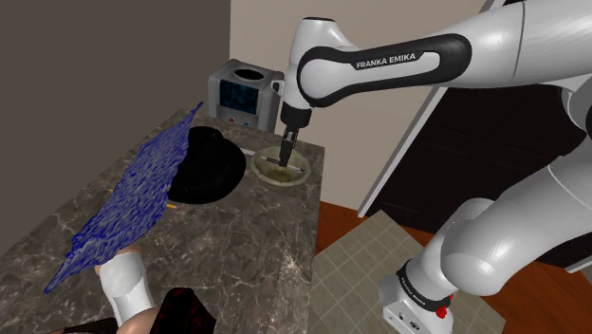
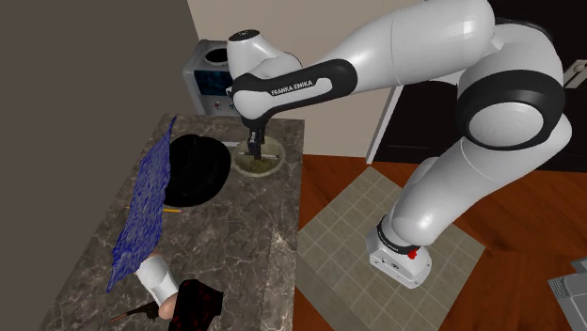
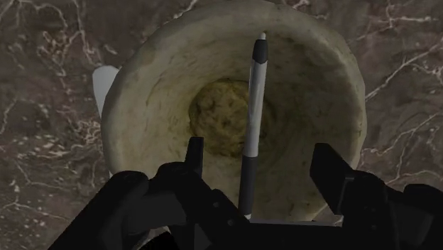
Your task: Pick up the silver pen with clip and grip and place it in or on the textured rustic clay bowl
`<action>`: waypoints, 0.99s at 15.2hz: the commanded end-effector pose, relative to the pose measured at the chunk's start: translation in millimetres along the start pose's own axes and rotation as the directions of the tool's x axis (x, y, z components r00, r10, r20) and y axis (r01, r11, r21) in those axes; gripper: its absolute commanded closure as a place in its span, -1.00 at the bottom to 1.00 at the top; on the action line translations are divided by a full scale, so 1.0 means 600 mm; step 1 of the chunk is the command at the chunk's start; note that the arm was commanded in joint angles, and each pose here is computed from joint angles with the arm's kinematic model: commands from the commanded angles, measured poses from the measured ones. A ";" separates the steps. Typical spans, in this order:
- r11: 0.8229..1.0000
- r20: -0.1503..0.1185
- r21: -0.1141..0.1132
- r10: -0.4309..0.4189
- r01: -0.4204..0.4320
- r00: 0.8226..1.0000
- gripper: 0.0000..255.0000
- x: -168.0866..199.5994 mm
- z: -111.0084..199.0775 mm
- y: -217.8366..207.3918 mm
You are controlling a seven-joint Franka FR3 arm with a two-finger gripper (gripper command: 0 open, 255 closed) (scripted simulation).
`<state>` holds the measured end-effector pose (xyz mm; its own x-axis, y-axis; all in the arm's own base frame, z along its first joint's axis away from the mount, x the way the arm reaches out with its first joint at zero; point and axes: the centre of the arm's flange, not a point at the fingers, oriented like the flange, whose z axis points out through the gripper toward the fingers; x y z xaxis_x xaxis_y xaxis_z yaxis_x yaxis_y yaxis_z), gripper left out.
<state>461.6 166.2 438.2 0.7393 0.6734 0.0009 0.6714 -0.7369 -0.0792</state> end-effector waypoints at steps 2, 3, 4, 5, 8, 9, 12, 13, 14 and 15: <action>1.000 0.000 0.000 0.000 0.000 1.000 -1.00 0.000 0.000 0.000; 1.000 0.000 0.000 0.000 0.000 1.000 -1.00 0.000 0.000 0.000; 1.000 0.000 0.000 0.000 0.000 1.000 -1.00 0.000 0.000 0.000; 1.000 0.000 0.000 0.000 0.000 1.000 -1.00 0.000 -0.022 0.000; 1.000 0.000 0.000 0.000 0.000 1.000 -1.00 0.000 -0.083 0.000; 1.000 0.000 0.000 0.000 0.000 1.000 -1.00 0.000 -0.083 0.000; 1.000 0.000 0.000 0.000 0.000 1.000 -1.00 0.000 -0.083 0.000; 1.000 0.000 0.000 0.000 0.000 1.000 -1.00 0.000 -0.083 0.000; 1.000 0.000 0.000 0.000 0.000 1.000 -1.00 0.000 -0.083 0.000; 1.000 0.000 0.000 0.000 0.000 1.000 -1.00 0.000 -0.083 0.000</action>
<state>464.2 163.2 487.9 0.7393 0.6734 0.0011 0.6714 -0.7369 -0.0791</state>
